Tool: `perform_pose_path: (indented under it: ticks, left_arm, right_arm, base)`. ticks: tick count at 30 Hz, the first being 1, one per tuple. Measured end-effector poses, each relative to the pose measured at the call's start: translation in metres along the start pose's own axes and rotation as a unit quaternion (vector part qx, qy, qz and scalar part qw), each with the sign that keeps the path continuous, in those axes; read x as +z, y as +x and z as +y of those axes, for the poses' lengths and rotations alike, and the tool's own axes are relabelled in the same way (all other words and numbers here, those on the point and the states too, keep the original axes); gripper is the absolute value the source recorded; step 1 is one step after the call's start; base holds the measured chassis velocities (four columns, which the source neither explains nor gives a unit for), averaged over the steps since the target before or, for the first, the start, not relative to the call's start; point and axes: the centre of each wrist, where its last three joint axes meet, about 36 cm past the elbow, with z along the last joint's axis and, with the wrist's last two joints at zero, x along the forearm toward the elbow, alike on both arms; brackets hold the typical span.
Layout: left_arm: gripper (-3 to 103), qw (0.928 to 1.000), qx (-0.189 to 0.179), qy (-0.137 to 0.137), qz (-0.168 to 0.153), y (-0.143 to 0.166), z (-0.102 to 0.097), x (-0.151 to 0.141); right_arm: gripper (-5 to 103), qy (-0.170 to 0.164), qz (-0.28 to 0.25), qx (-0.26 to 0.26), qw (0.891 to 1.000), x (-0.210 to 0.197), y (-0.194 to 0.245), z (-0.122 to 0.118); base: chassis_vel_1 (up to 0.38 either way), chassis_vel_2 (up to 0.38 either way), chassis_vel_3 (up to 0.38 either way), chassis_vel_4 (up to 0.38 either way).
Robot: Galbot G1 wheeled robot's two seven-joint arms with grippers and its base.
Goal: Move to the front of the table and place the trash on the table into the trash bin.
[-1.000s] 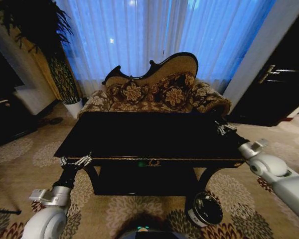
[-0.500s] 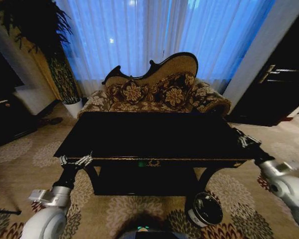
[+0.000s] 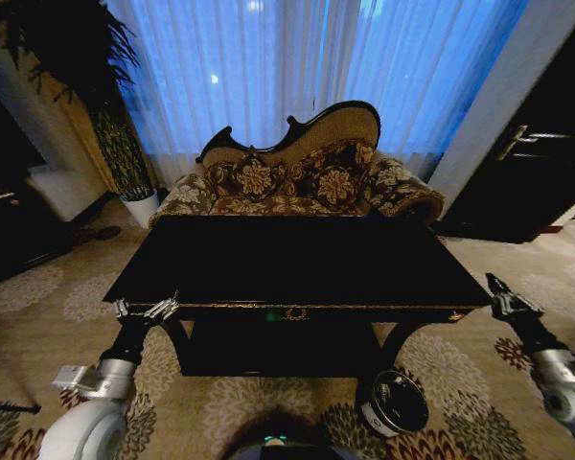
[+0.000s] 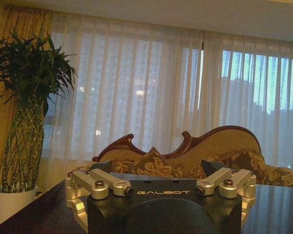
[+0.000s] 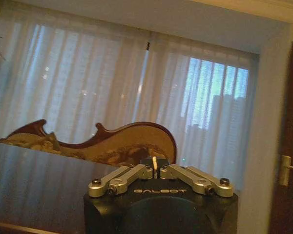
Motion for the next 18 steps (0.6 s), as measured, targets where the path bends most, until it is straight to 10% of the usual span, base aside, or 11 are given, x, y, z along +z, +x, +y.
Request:
perform_pose_path:
  ticks: [18]
  left_arm:
    - [100, 1.0, 0.004, 0.002, 0.005, -0.002, -0.003, 0.005]
  right_arm:
    - [2, 0.016, 0.024, 0.054, 0.998, 0.038, 0.072, -0.029]
  base:
    - [0.0, 0.0, 0.0, 0.0]
